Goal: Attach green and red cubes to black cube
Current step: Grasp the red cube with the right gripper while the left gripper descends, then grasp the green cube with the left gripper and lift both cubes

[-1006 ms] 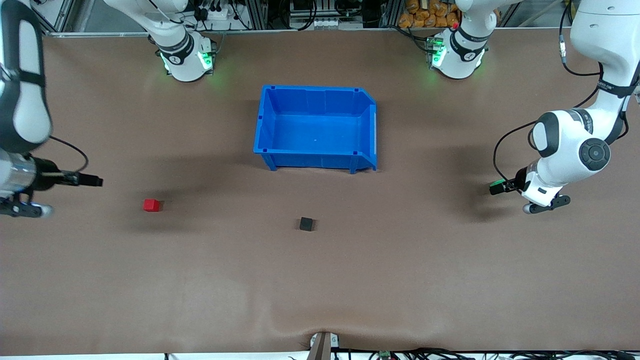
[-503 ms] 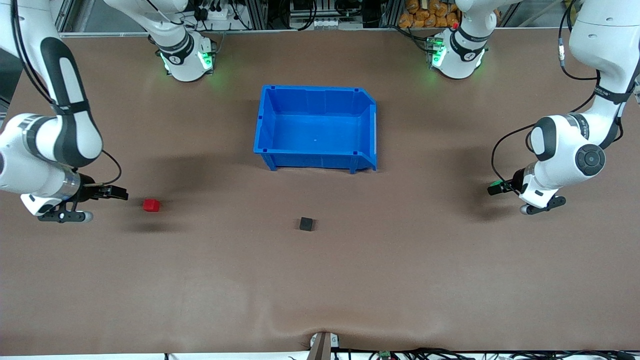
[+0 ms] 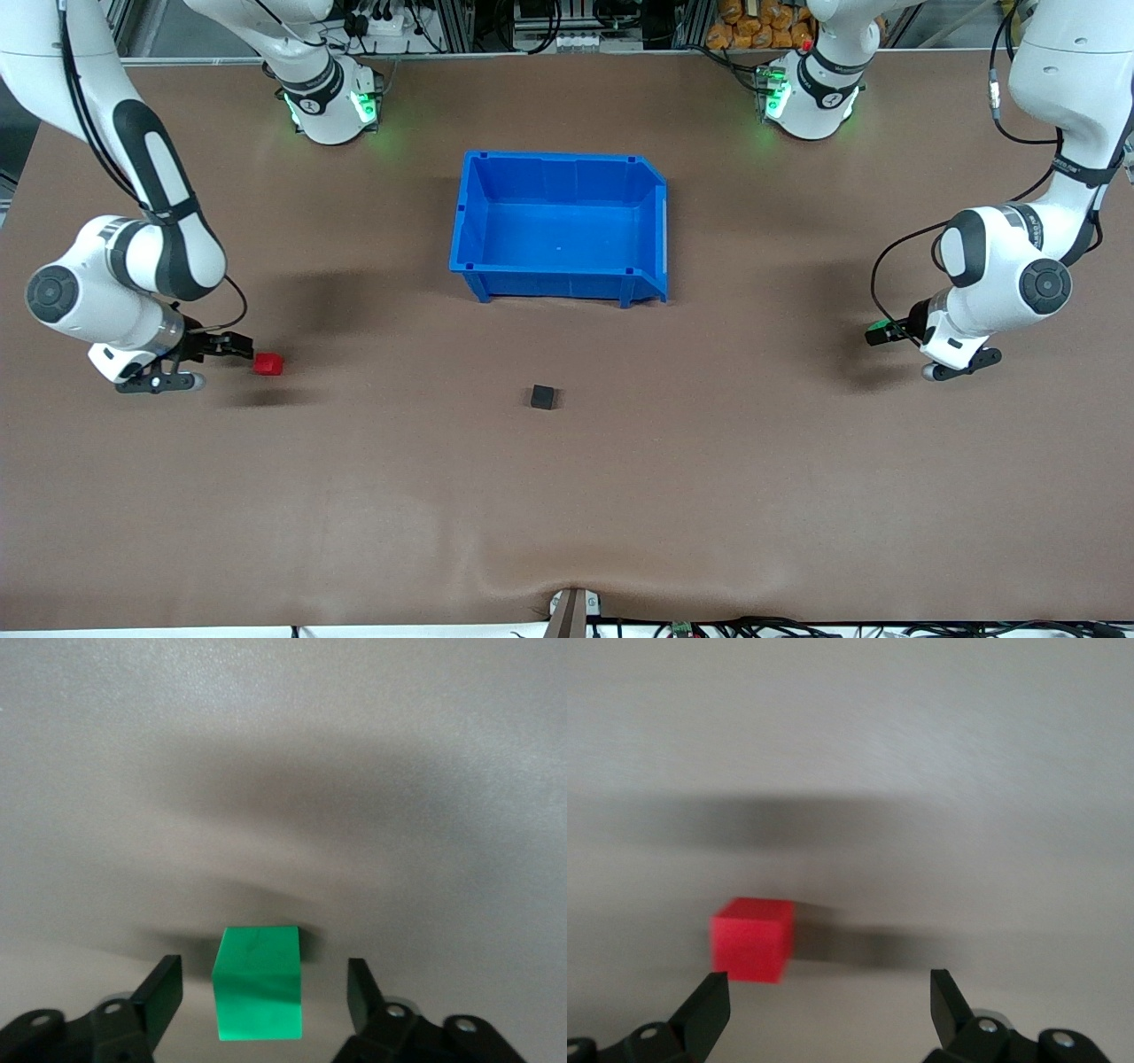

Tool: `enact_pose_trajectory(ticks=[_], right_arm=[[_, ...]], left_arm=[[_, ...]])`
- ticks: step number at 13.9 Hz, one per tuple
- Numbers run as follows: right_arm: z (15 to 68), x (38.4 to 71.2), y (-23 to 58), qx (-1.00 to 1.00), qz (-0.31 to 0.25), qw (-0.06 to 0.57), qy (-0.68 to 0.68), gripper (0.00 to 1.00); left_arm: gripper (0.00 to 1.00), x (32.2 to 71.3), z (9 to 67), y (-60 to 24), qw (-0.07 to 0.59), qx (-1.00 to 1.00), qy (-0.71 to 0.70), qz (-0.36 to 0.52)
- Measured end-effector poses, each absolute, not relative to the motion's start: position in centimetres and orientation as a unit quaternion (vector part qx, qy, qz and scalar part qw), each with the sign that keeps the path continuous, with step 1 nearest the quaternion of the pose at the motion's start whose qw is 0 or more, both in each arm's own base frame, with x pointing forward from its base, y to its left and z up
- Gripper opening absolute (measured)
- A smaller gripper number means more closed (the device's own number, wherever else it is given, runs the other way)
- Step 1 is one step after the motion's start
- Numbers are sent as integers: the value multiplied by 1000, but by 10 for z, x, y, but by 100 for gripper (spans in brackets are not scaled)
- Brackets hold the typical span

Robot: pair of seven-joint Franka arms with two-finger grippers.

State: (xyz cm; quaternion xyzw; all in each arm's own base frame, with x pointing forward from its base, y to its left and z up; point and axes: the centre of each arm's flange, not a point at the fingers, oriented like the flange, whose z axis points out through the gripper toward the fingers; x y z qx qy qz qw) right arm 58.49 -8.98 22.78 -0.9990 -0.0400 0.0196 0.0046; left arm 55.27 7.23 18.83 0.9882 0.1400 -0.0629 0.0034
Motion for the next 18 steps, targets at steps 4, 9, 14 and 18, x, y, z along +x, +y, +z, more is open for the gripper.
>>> enact_pose_trajectory(ticks=[4, 9, 14, 18], right_arm=[[203, 592, -57, -998, 4, -2, -68, 100], [173, 596, -51, -997, 7, -5, -75, 100], [162, 597, -50, -997, 14, -5, -76, 100], [165, 596, -50, -996, 42, 1, -76, 100]], left_arm=[[40, 555, 187, 73, 4, 988, 142, -63], [40, 560, 191, 73, 2, 983, 176, -56], [40, 571, 201, 60, 3, 967, 250, -44], [40, 579, 209, 23, 13, 956, 291, -40]])
